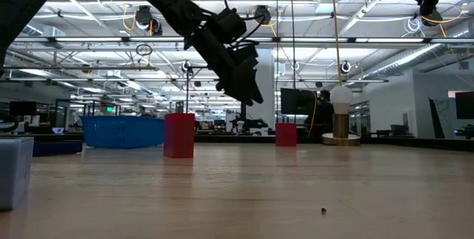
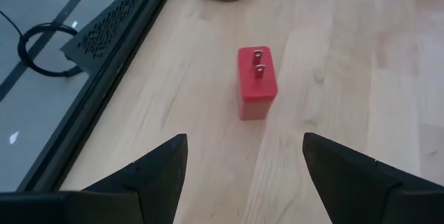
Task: Pick & Place Office items
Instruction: Put the top red charger adapter into the white bin
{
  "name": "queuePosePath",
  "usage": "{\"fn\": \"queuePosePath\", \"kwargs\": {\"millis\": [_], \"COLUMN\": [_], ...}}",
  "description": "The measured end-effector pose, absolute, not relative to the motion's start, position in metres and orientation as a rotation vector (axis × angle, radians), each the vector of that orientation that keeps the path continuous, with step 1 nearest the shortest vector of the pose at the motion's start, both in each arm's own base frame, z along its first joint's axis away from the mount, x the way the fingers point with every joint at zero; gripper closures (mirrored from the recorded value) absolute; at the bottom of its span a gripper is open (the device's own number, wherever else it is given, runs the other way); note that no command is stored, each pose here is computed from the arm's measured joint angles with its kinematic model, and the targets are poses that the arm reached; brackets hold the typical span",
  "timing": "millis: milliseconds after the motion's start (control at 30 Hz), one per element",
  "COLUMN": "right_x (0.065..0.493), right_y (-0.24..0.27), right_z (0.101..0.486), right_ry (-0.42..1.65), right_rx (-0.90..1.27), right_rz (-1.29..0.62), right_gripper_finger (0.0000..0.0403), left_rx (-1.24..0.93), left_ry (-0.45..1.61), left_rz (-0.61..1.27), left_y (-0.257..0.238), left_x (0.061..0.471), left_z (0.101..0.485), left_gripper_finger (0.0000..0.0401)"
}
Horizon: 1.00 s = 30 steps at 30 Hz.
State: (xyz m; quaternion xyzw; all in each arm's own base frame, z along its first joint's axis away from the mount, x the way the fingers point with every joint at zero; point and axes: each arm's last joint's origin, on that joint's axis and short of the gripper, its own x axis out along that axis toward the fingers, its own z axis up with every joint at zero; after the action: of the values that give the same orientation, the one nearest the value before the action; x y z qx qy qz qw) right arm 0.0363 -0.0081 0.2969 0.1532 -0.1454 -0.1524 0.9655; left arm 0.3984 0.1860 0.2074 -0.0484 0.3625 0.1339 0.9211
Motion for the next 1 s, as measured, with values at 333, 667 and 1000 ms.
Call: {"fn": "queuePosePath", "kwargs": {"millis": [333, 667, 1000], "right_x": [0.036, 0.036, 0.036], "right_y": [-0.008, -0.008, -0.009], "right_z": [0.297, 0.297, 0.297], "right_ry": [-0.295, -0.295, -0.299], "right_rx": [0.31, 0.31, 0.317], "right_rz": [-0.308, -0.31, -0.33], "right_gripper_finger": [0.0161, 0.0161, 0.0161], "left_rx": [-0.104, -0.137, -0.065], "left_ry": [0.743, 0.724, 0.756], "left_rz": [0.285, 0.291, 0.302], "left_y": [0.19, 0.192, 0.195], "left_x": [0.396, 0.411, 0.431], "left_z": [0.207, 0.185, 0.211], "left_gripper_finger": [0.0111, 0.0118, 0.0118]}}
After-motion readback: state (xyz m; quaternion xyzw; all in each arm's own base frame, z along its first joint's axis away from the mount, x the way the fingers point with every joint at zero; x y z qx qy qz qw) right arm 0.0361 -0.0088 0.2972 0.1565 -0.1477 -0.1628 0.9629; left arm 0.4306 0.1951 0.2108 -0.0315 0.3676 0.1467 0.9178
